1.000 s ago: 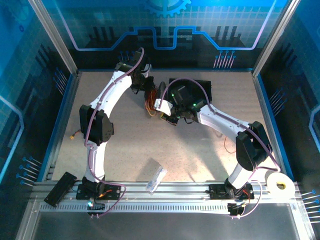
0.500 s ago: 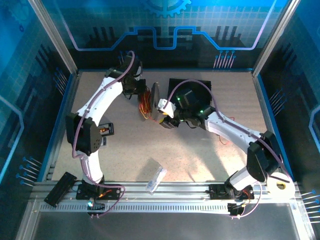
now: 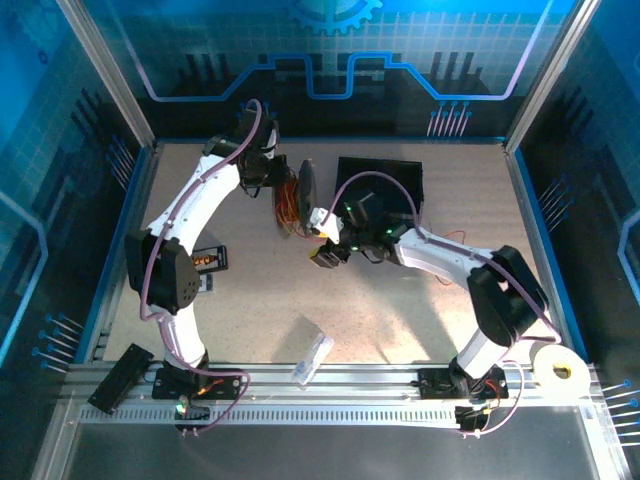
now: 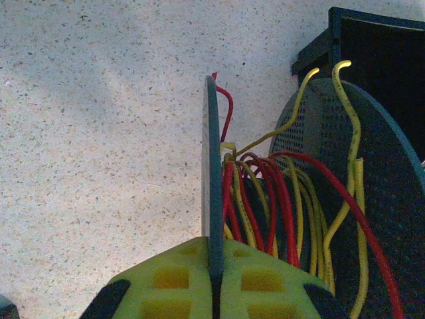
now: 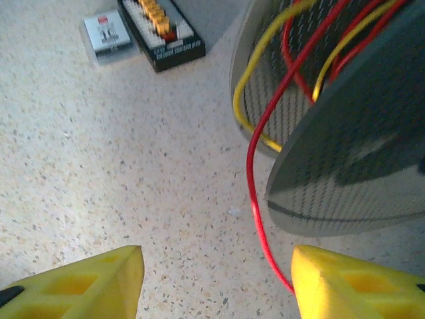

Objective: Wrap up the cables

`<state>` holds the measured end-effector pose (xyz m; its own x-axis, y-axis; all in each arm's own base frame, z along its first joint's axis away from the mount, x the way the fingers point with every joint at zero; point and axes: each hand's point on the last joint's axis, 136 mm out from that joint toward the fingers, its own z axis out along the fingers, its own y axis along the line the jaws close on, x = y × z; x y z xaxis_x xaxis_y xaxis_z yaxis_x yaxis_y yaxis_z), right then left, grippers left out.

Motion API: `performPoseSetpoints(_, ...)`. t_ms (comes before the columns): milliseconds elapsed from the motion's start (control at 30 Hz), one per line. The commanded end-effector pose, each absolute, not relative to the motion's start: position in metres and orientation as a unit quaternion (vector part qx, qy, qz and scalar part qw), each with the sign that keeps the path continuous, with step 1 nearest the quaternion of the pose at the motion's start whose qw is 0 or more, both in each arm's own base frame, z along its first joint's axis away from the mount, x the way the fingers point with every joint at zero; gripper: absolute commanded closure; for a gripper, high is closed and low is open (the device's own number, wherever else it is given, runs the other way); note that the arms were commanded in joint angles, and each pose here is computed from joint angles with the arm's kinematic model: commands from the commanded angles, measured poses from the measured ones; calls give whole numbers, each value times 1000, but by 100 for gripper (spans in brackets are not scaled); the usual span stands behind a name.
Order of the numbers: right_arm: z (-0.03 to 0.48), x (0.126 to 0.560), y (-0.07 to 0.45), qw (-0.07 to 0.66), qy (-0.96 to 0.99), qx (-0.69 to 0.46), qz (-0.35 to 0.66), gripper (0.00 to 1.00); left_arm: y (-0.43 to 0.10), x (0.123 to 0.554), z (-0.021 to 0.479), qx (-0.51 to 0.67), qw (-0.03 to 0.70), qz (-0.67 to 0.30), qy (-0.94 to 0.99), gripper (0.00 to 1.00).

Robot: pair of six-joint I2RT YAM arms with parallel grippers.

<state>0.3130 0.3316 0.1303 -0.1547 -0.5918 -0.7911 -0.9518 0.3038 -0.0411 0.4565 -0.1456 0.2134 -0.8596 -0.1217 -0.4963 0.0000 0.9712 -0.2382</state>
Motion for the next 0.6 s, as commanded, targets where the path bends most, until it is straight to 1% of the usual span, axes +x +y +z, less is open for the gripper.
performPoseSetpoints(0,117,316,346,376,692,-566,244,43,-153,460,226,-25,277,-136,951,100)
performPoseSetpoints(300,79,329,355,385,678,-595,197,48,-155,463,220,-17,267,-136,954,100)
performPoseSetpoints(533,63,344,357,392,676,-607,146,49,-158,462,216,-11,258,-138,956,100)
performPoseSetpoints(567,59,346,356,390,677,-608,140,50,-158,462,216,-11,258,-139,956,100)
